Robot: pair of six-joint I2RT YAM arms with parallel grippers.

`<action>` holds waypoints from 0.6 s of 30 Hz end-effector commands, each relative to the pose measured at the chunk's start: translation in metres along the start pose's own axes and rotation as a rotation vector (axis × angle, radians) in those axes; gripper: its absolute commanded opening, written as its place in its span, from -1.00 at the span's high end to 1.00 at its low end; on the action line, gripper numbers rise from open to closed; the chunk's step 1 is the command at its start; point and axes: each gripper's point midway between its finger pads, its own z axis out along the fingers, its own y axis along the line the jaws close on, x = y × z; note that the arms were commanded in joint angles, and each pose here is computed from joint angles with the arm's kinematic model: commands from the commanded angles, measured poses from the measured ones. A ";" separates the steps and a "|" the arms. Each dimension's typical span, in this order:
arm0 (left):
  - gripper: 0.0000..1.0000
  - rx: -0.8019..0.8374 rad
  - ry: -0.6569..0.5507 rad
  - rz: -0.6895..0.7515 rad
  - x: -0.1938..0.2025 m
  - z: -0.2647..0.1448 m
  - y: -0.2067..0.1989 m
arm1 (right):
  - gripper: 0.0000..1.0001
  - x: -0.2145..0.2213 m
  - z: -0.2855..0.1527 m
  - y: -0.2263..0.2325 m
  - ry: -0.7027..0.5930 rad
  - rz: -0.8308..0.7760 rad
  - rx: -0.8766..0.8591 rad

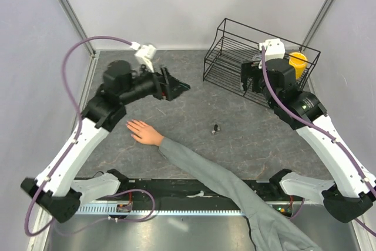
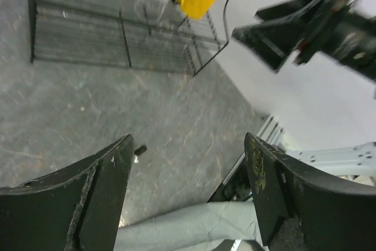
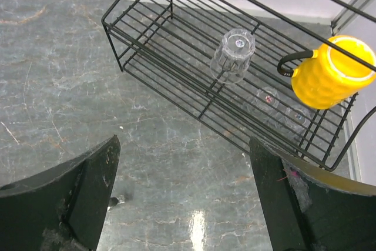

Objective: Paint the nails

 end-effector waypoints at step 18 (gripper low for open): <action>-0.58 -0.301 0.564 0.368 0.209 0.164 0.011 | -0.96 -0.002 -0.034 -0.072 -0.062 0.124 0.360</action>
